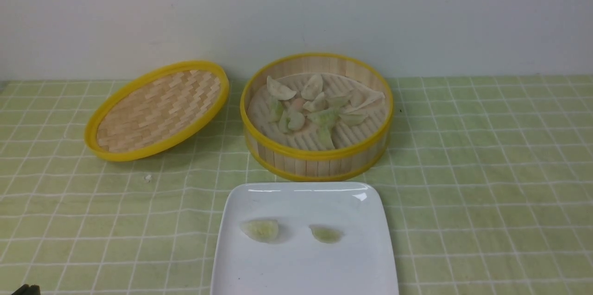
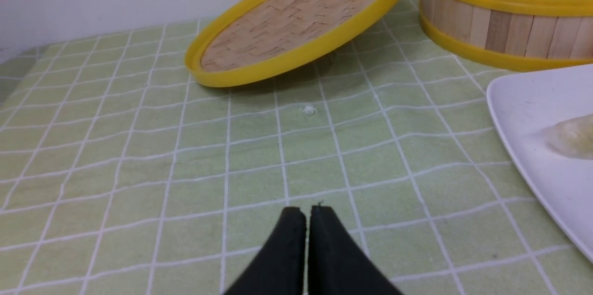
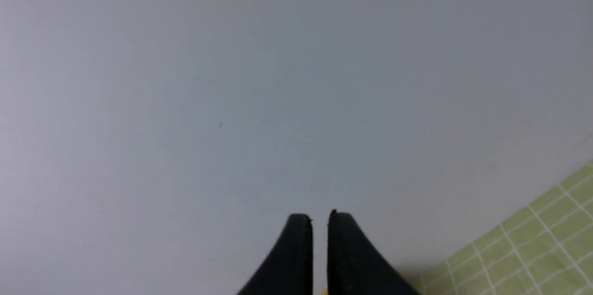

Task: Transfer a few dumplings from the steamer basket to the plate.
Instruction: Use the right arm to grab a dumpling from inside the steamer

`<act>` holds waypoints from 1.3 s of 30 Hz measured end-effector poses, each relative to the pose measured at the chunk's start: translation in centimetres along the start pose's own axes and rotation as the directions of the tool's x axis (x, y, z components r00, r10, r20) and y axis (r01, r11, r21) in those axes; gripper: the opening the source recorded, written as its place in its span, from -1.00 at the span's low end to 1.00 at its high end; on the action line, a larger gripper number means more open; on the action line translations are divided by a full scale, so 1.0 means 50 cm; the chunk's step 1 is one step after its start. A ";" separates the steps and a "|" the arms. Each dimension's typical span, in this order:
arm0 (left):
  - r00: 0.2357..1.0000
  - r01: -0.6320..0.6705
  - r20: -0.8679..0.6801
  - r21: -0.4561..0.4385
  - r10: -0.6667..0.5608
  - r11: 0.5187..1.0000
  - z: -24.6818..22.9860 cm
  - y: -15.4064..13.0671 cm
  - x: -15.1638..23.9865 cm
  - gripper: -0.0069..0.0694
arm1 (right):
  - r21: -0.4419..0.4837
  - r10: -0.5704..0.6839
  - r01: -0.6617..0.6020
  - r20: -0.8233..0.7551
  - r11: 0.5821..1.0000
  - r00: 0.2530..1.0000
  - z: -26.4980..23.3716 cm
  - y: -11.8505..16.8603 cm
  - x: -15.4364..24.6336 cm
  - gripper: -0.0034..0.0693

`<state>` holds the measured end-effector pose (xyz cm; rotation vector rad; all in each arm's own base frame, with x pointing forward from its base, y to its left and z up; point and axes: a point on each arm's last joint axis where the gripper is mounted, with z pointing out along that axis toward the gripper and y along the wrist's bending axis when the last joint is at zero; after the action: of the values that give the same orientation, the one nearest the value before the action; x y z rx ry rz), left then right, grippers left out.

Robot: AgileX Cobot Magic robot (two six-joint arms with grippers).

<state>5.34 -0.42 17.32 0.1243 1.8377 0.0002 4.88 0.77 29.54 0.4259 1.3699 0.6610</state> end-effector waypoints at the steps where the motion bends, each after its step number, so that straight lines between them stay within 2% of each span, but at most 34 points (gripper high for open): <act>1: 1.000 0.000 0.000 0.000 0.000 1.000 0.000 0.000 0.000 -0.84 | 0.009 -0.048 0.049 -0.065 0.999 0.997 0.012 0.011 -0.005 -0.88; 3: 1.000 0.000 0.000 0.000 0.000 1.000 0.000 0.000 0.000 -0.84 | 0.012 -0.157 0.164 -0.231 0.986 0.960 0.056 0.049 -0.033 -0.92; 6: 1.000 0.000 0.000 0.000 0.000 1.000 0.000 0.000 0.000 -0.84 | -0.012 -0.252 0.277 -0.456 0.961 0.854 0.124 0.080 -0.052 -0.94; 10: 1.000 0.000 0.000 0.000 0.000 1.000 0.000 0.000 0.000 -0.84 | -0.062 -0.299 0.360 -0.693 0.931 0.656 0.255 0.080 -0.048 -0.94; 11: 1.000 0.000 0.000 0.000 0.000 1.000 0.000 0.000 0.000 -0.84 | -0.064 -0.300 0.361 -0.697 0.931 0.651 0.263 0.083 -0.051 -0.94; 12: 1.000 0.000 0.000 0.000 0.000 1.000 0.000 0.000 0.000 -0.84 | -0.071 -0.295 0.366 -0.742 0.928 0.602 0.316 0.073 -0.042 -0.94; 18: 1.000 0.001 0.000 0.000 -0.001 1.000 0.000 0.000 0.000 -0.84 | -0.151 -0.318 0.373 -0.840 0.915 0.439 0.470 0.080 0.012 -0.94; 23: 1.000 0.001 0.000 0.000 -0.001 1.000 0.000 0.000 0.000 -0.84 | -0.226 -0.371 0.411 -0.874 0.883 0.315 0.559 0.136 0.090 -0.93; 25: 1.000 0.001 0.000 0.000 -0.001 1.000 0.000 0.000 0.000 -0.84 | -0.232 -0.377 0.427 -0.878 0.874 0.295 0.576 0.154 0.113 -0.92; 27: 1.000 0.001 0.000 0.000 -0.001 1.000 0.000 0.000 0.000 -0.84 | -0.248 -0.401 0.472 -0.880 0.846 0.255 0.604 0.173 0.153 -0.88; 28: 1.000 0.001 0.000 0.000 -0.001 1.000 0.000 0.000 0.000 -0.84 | -0.248 -0.399 0.469 -0.881 0.848 0.255 0.606 0.176 0.158 -0.87; 29: 1.000 0.001 0.000 0.000 -0.001 1.000 0.000 0.000 0.000 -0.84 | -0.267 -0.422 0.505 -0.879 0.821 0.223 0.624 0.186 0.190 -0.80; 33: 1.000 0.001 0.000 0.000 -0.001 1.000 0.000 0.000 0.000 -0.84 | -0.308 -0.454 0.547 -0.878 0.779 0.153 0.658 0.207 0.269 -0.62; 39: 1.000 0.001 0.000 0.000 -0.001 1.000 0.000 0.000 0.000 -0.84 | -0.344 -0.452 0.556 -0.890 0.757 0.065 0.706 0.208 0.378 -0.11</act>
<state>5.34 -0.42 17.32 0.1237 1.8377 -0.0007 38.83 24.34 27.82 -0.5952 2.5764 0.1603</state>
